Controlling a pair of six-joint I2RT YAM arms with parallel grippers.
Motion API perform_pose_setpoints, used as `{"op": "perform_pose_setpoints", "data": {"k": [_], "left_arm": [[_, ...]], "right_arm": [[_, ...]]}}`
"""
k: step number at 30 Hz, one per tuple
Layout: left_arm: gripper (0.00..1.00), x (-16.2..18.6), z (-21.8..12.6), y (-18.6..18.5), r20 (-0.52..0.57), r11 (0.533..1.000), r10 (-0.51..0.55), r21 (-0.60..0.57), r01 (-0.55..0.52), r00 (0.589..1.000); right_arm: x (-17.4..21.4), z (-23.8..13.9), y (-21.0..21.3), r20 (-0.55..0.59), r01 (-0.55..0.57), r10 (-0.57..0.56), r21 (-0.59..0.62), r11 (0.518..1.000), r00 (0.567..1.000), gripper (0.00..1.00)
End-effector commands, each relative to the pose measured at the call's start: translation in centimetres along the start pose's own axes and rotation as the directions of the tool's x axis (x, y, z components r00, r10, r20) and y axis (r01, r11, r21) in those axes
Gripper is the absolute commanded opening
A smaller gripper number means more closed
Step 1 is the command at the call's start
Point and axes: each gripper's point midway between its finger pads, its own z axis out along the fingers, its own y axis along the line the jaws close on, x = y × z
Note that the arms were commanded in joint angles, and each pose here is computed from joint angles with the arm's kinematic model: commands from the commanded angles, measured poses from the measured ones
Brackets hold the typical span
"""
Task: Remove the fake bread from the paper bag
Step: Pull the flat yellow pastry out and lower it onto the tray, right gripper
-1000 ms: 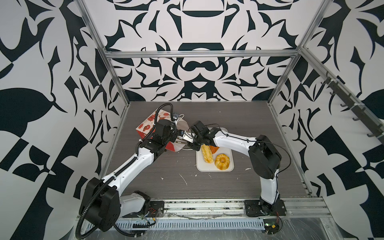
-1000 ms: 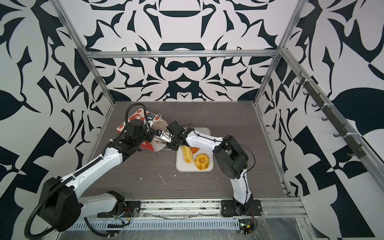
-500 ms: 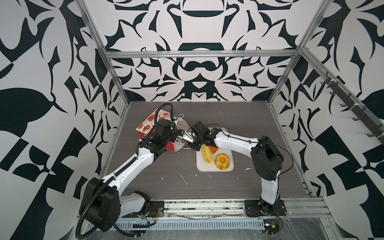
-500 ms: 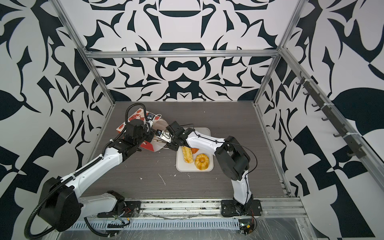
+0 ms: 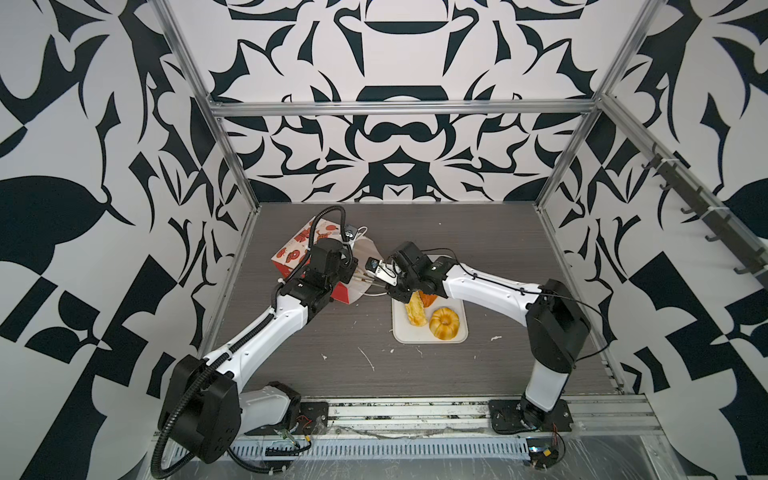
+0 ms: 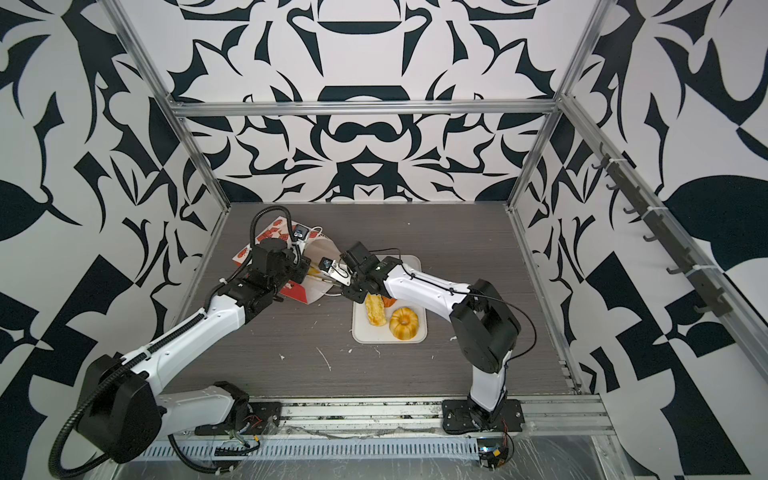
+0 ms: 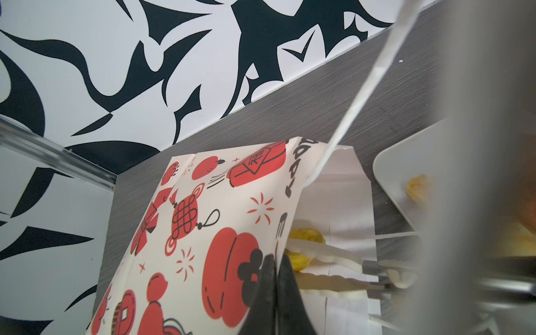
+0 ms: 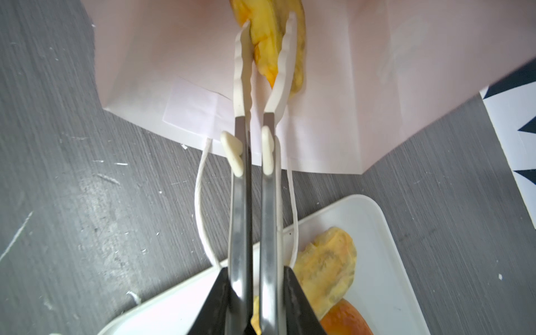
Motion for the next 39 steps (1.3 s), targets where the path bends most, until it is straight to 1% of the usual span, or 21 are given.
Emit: {"op": "perform_pose_setpoints", "data": {"k": [1,6,13,17,23,25,29,34,37,39], "left_arm": [[0.00,-1.2,-0.1,0.6,0.035,0.999,-0.028,-0.021,0.029,0.999],[0.00,-1.1,0.0,0.7,0.035,0.999,-0.028,-0.028,0.029,0.999],[0.00,-1.4,-0.3,1.0,0.050,0.999,-0.029,-0.042,0.031,0.998],[0.00,-1.4,-0.5,1.2,0.055,0.998,-0.032,-0.047,0.035,0.998],[0.00,-1.5,-0.6,1.4,0.064,0.998,-0.035,-0.056,0.038,0.997],[0.00,-1.5,-0.5,1.3,0.063,0.998,-0.035,-0.053,0.039,0.997],[0.00,-1.5,-0.3,1.3,0.065,0.998,-0.036,-0.056,0.040,0.997],[0.00,-1.4,-0.3,1.4,0.069,0.997,-0.037,-0.062,0.041,0.997],[0.00,-1.5,-0.4,1.4,0.073,0.997,-0.038,-0.062,0.043,0.997],[0.00,-1.5,-0.4,1.3,0.074,0.997,-0.038,-0.059,0.043,0.997]], "right_arm": [[-1.5,-3.0,-0.8,0.062,-0.045,0.043,0.038,0.998,0.997,0.00],[-0.8,-4.9,-0.5,0.080,-0.103,0.100,0.028,0.994,0.992,0.00],[-0.1,-7.1,-0.1,0.090,-0.141,0.139,0.021,0.990,0.986,0.00],[0.8,-8.0,-0.2,0.060,-0.175,0.173,0.029,0.984,0.983,0.00],[3.5,-9.2,0.8,0.000,-0.290,0.290,-0.028,0.957,0.957,0.00],[4.4,-9.9,1.3,-0.007,-0.344,0.344,-0.059,0.937,0.939,0.00],[5.4,-11.6,1.7,0.023,-0.436,0.442,-0.118,0.892,0.897,0.00],[6.3,-14.5,1.5,0.083,-0.547,0.571,-0.207,0.811,0.817,0.00],[7.1,-15.6,1.6,0.086,-0.602,0.637,-0.248,0.759,0.766,0.00],[7.7,-16.1,1.8,0.084,-0.626,0.664,-0.264,0.734,0.743,0.00]]}}
